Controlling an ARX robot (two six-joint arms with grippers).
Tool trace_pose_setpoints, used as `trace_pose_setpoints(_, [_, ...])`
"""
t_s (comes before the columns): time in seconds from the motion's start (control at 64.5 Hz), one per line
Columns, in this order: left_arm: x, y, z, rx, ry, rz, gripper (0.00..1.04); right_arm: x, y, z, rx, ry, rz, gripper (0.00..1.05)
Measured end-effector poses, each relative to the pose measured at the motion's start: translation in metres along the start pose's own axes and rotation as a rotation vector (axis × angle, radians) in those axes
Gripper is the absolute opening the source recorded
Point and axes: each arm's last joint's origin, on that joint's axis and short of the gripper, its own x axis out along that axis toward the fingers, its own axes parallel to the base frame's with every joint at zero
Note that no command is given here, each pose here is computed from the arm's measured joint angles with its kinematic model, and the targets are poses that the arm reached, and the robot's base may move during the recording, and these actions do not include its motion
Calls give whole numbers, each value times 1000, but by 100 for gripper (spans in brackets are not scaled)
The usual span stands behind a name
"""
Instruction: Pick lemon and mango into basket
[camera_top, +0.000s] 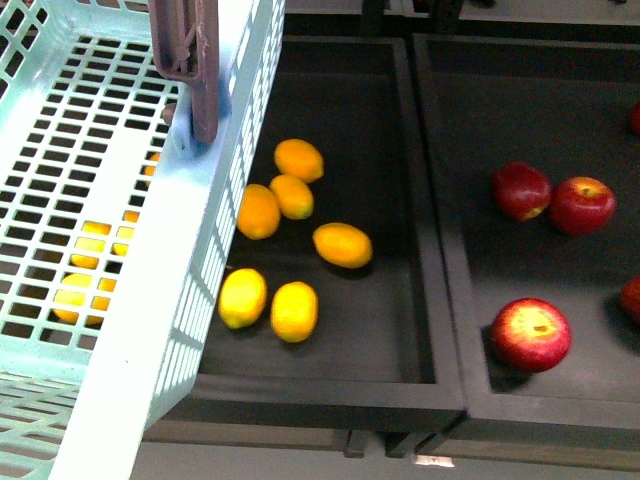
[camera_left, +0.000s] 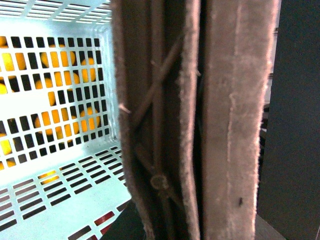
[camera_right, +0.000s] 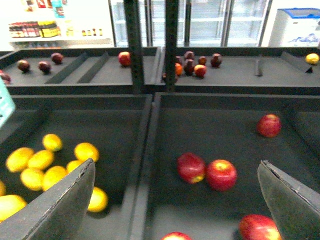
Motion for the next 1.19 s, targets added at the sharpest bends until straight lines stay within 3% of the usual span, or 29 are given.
trace_pose_setpoints(1.023, [0,0,4,20,-40,0,16,0,0,0,0,0,5,96])
trace_pose_setpoints(1.054, [1,-1,2,73,-15,57,16,0,0,0,0,1,3,96])
trace_pose_setpoints(1.116, [4,-8,-5,335,80,231,16,0,0,0,0,1,2,96])
trace_pose_setpoints(1.194, [15,-13,-16,582,166,315,16,0,0,0,0,1,2,96])
